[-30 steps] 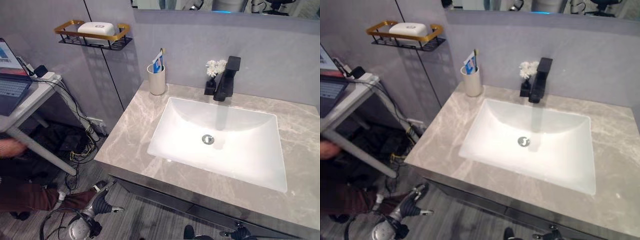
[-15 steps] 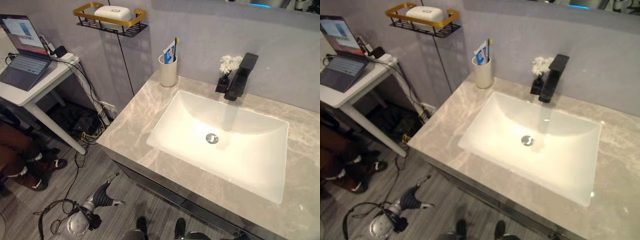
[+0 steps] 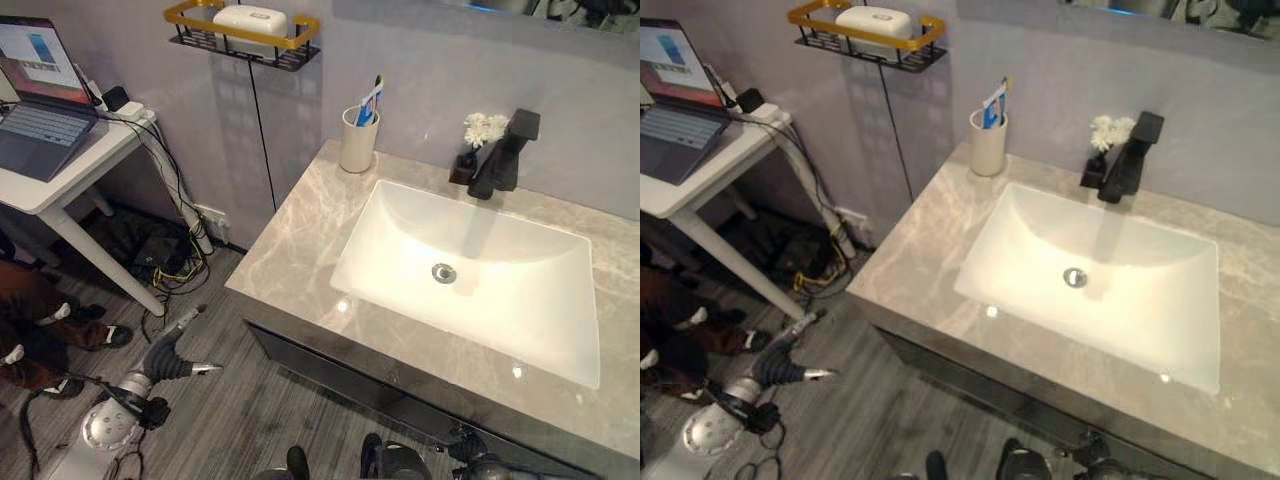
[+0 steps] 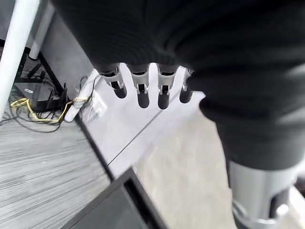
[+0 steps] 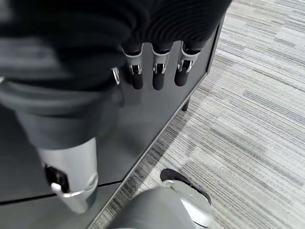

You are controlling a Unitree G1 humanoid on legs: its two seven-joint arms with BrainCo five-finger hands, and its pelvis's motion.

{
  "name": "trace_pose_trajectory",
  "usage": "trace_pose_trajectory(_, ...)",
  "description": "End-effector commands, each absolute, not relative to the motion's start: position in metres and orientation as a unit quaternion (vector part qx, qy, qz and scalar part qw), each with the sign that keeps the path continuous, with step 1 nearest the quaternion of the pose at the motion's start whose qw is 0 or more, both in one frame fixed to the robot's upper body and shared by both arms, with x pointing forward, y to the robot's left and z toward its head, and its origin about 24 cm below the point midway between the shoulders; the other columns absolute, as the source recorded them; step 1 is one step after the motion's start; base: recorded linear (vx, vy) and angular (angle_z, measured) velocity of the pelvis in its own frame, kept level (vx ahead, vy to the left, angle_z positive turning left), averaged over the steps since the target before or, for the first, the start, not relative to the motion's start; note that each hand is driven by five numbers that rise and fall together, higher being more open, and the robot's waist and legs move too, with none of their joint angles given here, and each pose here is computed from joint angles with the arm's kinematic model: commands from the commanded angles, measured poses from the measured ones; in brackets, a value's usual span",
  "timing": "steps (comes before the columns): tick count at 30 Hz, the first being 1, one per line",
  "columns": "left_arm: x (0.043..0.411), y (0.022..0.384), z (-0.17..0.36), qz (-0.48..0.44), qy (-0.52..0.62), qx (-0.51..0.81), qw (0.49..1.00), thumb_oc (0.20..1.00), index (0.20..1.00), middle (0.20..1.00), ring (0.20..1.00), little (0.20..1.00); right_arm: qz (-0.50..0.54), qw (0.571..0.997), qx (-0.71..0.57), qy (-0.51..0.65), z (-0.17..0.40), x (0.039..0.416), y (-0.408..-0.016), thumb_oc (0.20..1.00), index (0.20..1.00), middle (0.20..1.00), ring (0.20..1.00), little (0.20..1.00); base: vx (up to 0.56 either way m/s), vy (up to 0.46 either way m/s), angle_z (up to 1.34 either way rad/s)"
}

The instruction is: Put brush and paste in cup on sink, flatten towel.

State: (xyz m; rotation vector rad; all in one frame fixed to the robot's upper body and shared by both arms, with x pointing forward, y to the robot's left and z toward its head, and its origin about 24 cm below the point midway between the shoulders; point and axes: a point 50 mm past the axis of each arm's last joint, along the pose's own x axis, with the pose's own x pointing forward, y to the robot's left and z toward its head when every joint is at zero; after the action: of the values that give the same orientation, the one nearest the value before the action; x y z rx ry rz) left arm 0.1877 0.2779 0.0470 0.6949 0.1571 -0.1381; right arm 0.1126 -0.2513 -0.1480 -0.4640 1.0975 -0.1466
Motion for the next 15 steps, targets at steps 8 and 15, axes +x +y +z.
trace_pose_trajectory(8,0.192,0.287,0.106,-0.015,-0.049,0.210,0.976,0.200,0.200,0.200,0.200,0.200,-0.015,0.774,-0.243,0.584,-0.161,0.075,-0.245,1.000,1.000,1.000,1.000,1.000,0.11,-0.107,0.04)
trace_pose_trajectory(15,0.205,0.290,0.116,0.026,-0.094,0.155,0.983,0.200,0.200,0.200,0.200,0.200,0.026,0.762,-0.259,0.592,-0.164,0.061,-0.240,1.000,1.000,1.000,1.000,1.000,0.09,-0.076,-0.06)
